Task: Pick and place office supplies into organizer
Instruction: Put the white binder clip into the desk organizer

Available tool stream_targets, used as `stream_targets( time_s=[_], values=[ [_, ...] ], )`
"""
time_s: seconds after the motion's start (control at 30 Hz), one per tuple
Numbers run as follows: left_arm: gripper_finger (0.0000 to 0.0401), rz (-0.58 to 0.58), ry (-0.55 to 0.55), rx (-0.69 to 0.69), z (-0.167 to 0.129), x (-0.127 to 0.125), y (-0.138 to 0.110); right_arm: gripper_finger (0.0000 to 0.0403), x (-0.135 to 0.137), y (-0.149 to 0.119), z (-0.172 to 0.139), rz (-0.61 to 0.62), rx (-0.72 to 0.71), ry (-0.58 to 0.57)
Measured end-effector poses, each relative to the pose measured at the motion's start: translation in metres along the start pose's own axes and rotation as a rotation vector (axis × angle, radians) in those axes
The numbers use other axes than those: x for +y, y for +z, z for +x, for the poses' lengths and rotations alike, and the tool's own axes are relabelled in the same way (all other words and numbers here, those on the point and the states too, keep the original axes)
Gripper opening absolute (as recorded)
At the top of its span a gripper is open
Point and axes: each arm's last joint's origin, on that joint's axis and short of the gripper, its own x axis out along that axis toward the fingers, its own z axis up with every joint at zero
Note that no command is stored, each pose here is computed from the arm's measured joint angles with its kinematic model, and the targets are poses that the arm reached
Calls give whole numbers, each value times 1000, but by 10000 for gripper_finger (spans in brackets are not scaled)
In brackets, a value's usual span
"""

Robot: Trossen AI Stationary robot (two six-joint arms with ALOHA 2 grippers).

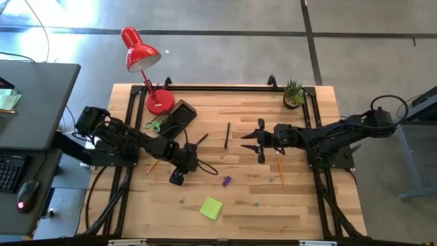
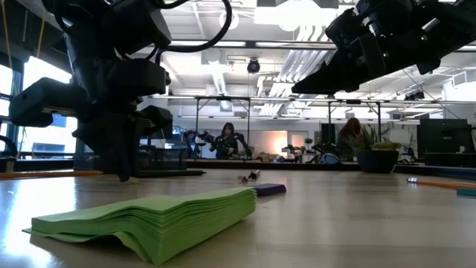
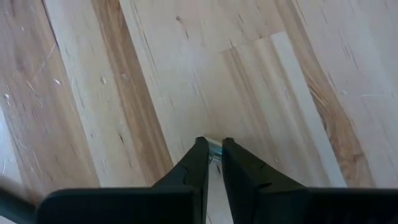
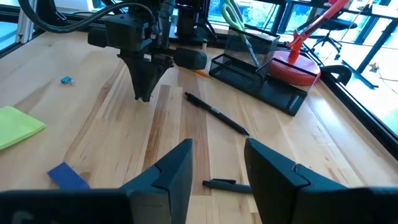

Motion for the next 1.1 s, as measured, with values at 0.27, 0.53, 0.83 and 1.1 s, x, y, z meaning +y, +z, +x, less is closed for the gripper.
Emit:
stream_targets(
  time_s=[0.27, 0.53, 0.83, 1.1],
  values=[
    [10, 10, 29, 143, -23, 4, 19, 138, 0, 0, 0, 0, 0, 0],
    [6, -2, 56, 185, -35, 6, 29, 138, 0, -1, 0, 0, 8, 1],
    [43, -249, 59, 129, -28, 8, 29, 138, 0, -1, 0, 0, 10, 1],
    [82, -361, 65, 102, -19, 7, 21, 138, 0, -1, 0, 3, 10, 1]
  ],
)
